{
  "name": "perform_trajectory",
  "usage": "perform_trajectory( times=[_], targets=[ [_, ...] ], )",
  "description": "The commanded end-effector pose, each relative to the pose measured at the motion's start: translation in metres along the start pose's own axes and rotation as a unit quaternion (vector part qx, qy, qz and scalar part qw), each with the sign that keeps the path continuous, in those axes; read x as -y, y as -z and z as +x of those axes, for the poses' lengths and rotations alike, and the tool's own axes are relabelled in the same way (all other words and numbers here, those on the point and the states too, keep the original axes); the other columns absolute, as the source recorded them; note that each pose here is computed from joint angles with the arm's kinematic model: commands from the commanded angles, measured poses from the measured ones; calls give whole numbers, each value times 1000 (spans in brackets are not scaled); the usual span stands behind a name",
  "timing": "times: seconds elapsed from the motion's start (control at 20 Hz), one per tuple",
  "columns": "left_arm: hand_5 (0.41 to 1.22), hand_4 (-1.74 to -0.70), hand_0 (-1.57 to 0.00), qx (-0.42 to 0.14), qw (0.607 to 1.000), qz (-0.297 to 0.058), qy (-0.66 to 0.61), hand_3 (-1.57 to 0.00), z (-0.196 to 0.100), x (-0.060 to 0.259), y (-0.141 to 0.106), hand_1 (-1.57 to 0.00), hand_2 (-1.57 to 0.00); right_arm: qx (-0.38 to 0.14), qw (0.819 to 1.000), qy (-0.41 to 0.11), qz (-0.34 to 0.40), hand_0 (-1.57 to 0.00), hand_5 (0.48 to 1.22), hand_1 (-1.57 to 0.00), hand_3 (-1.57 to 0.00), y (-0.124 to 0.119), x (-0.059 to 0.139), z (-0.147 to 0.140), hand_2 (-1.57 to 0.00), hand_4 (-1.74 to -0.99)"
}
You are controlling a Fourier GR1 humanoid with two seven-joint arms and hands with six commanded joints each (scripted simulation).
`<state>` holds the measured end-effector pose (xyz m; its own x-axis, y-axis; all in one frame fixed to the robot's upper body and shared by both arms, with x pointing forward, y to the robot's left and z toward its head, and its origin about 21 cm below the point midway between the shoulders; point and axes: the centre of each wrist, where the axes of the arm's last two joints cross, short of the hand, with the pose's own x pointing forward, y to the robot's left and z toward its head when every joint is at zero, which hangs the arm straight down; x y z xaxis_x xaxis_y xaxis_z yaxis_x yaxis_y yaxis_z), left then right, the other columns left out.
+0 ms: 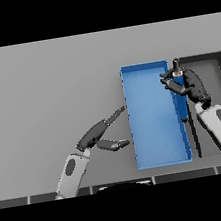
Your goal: Pick up the blue pipe and place it into the blue bin.
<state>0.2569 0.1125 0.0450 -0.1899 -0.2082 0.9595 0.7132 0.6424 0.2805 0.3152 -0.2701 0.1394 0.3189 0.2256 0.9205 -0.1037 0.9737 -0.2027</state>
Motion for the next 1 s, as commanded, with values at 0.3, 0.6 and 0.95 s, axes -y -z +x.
perform_trajectory(
  times=[0.3,0.6,0.95],
  targets=[
    [430,-879,1,-1,1000,-2,3,1,0,3,2,1,1,-51,993,-103,37,-383,1137,-350,-206,13,-9,-4,-350,-1219],
    [426,-885,1,-1,1000,1,1,1,4,3,1,1,1,-131,975,-171,59,-100,868,-91,-53,13,-5,-21,-91,-1071],
    [429,-888,1,0,1000,2,1,1,4,5,1,1,1,-161,960,-217,69,-20,696,-18,-10,15,-9,-23,-18,-1033]
  ],
)
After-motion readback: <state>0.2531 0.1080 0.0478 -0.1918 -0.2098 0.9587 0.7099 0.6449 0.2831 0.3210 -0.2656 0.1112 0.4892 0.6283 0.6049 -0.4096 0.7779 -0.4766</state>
